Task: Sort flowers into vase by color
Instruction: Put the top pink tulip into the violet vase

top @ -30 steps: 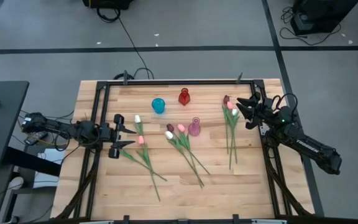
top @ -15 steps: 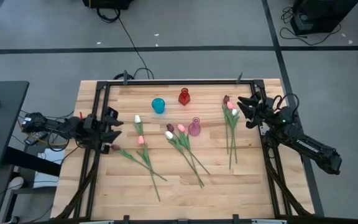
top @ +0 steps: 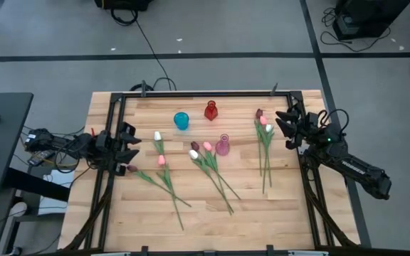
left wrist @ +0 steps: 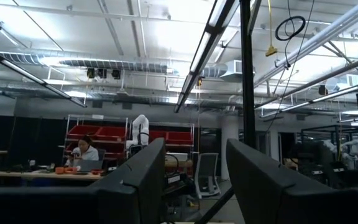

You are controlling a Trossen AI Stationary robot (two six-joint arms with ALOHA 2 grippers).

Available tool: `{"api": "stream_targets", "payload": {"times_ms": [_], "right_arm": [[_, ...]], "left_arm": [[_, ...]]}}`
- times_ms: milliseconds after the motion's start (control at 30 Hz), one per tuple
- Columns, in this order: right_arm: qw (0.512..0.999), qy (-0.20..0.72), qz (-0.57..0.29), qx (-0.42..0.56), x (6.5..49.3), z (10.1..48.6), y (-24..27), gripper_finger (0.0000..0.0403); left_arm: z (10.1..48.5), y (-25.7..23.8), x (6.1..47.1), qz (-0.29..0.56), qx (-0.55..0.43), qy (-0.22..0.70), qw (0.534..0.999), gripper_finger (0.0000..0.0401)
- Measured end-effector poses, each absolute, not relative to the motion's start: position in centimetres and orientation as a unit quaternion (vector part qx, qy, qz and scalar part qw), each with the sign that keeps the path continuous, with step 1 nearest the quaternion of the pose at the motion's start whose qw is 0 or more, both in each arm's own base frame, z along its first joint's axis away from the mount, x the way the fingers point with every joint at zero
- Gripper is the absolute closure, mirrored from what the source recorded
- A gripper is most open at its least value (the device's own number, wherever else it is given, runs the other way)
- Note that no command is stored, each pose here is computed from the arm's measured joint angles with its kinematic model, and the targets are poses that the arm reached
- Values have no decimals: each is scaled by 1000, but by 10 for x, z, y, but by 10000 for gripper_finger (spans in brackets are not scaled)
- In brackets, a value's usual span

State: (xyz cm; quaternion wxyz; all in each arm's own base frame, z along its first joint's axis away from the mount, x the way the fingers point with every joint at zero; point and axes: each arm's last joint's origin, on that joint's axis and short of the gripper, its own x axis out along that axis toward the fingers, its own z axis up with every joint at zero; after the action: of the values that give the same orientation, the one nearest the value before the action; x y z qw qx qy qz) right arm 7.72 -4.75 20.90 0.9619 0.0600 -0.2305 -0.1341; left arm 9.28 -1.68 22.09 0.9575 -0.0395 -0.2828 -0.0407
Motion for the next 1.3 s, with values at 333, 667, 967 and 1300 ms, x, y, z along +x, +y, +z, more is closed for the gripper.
{"api": "stream_targets", "payload": {"times_ms": [333,667,967,1300], "right_arm": [[962,-220,-142,82,78,209,-49,244],[957,31,-238,165,100,234,-53,247],[903,194,-313,223,142,240,-49,251],[758,428,-391,298,192,220,-37,251]], "left_arm": [[223,-16,91,-45,-62,-295,952,225],[225,-12,113,109,-123,-122,979,225],[235,-12,117,134,-81,-83,984,225],[237,-15,117,87,-41,-82,992,225]]}}
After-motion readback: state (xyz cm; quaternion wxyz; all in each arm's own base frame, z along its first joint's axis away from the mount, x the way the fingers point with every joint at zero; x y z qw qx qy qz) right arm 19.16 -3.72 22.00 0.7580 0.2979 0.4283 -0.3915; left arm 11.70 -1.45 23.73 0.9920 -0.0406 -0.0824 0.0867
